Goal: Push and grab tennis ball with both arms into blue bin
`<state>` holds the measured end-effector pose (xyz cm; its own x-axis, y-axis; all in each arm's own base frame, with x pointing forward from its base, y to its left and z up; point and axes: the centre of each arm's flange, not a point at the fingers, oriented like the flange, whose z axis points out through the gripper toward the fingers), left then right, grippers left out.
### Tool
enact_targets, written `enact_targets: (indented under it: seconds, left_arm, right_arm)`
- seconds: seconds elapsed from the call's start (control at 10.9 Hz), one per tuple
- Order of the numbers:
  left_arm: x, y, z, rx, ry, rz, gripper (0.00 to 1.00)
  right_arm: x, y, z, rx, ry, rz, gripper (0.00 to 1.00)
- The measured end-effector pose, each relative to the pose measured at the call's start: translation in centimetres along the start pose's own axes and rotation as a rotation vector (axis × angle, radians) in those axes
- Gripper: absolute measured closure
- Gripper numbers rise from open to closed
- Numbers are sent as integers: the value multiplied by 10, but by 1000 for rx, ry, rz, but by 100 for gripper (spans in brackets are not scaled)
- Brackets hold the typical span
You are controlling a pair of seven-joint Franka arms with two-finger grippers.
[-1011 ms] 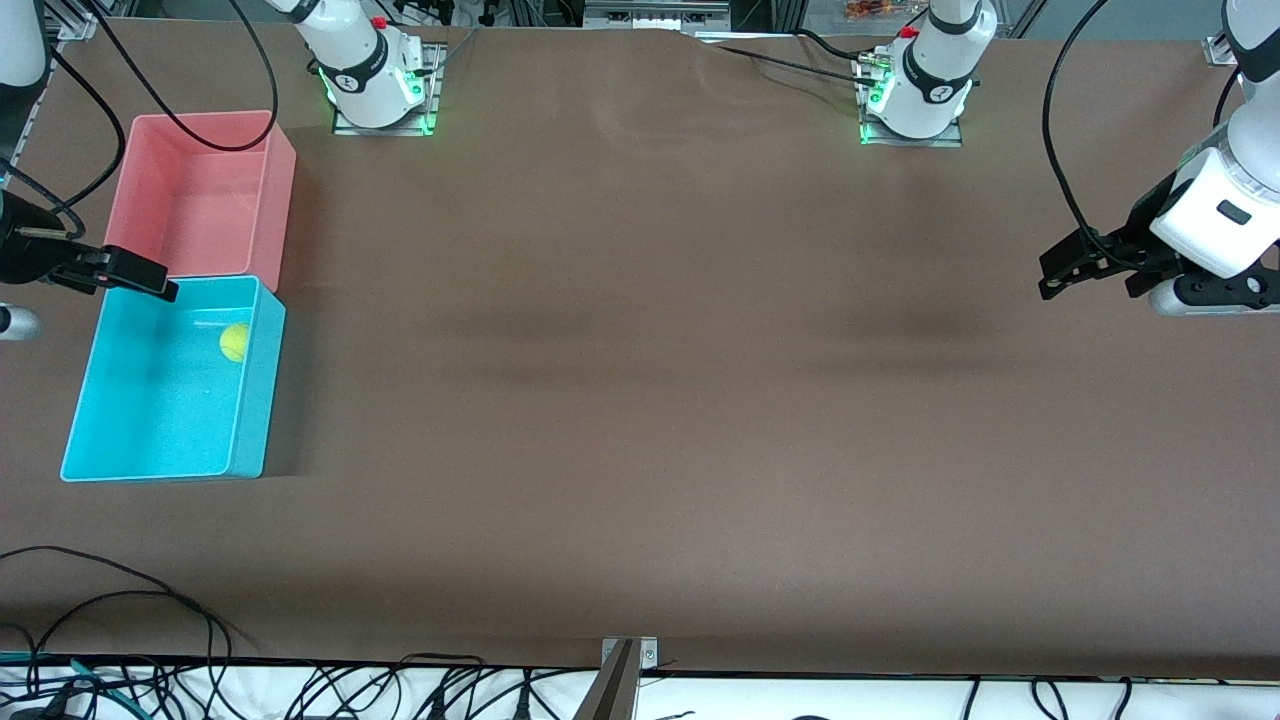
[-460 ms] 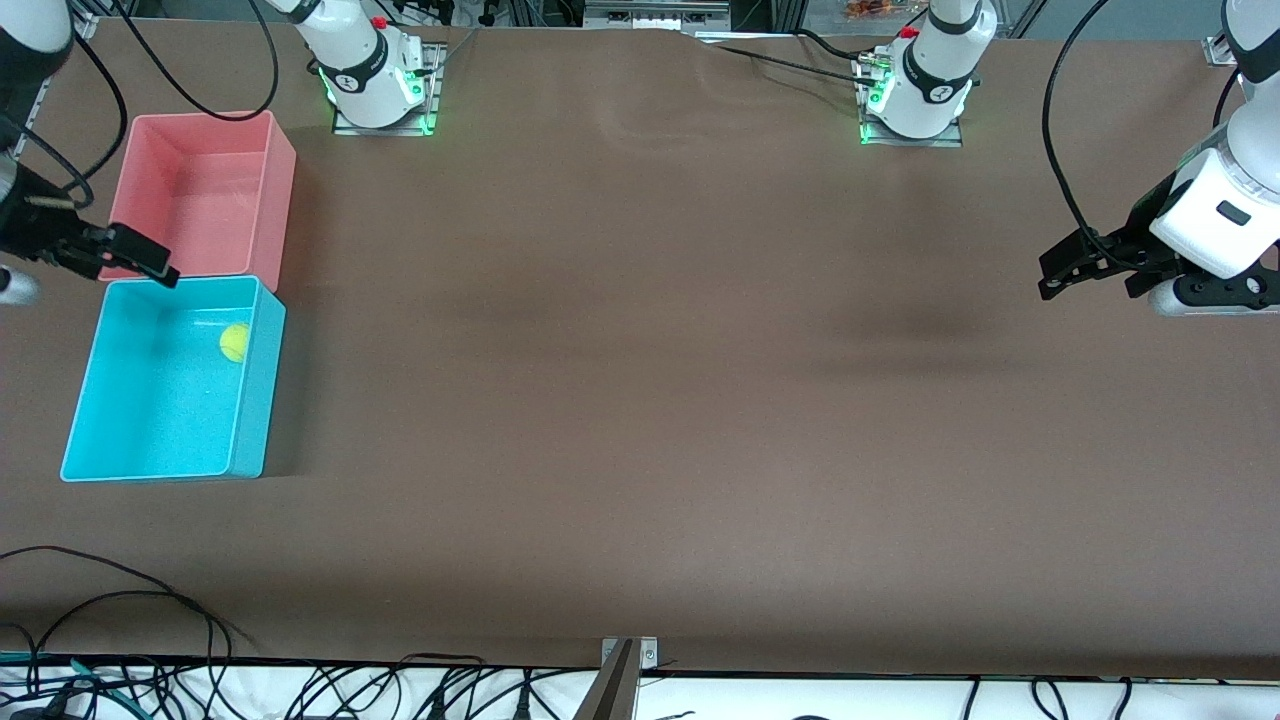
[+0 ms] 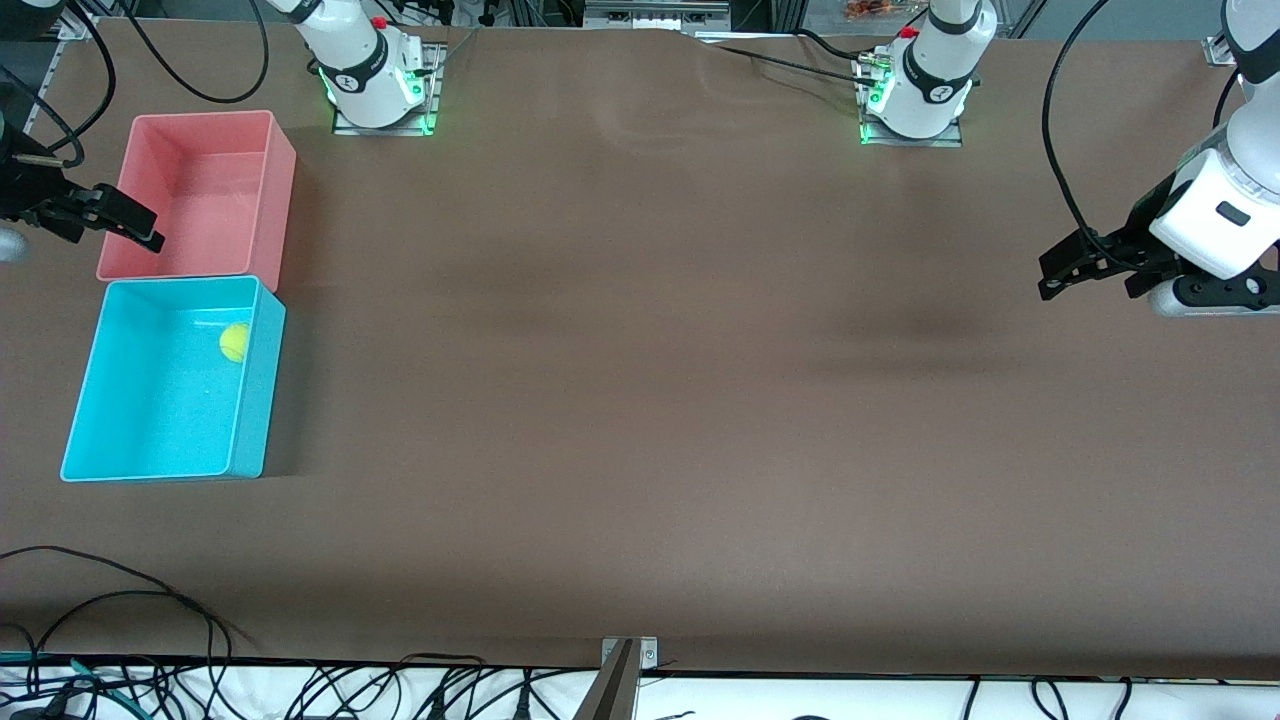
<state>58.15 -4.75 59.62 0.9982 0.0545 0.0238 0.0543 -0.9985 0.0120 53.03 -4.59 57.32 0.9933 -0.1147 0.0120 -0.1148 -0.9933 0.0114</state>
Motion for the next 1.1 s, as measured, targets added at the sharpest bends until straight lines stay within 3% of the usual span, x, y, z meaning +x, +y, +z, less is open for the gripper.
enact_targets:
  seconds: [1.1]
  left_arm:
    - [0, -1, 0, 0, -1, -2, 0]
  right_arm:
    - [-2, 0, -2, -4, -5, 0, 0]
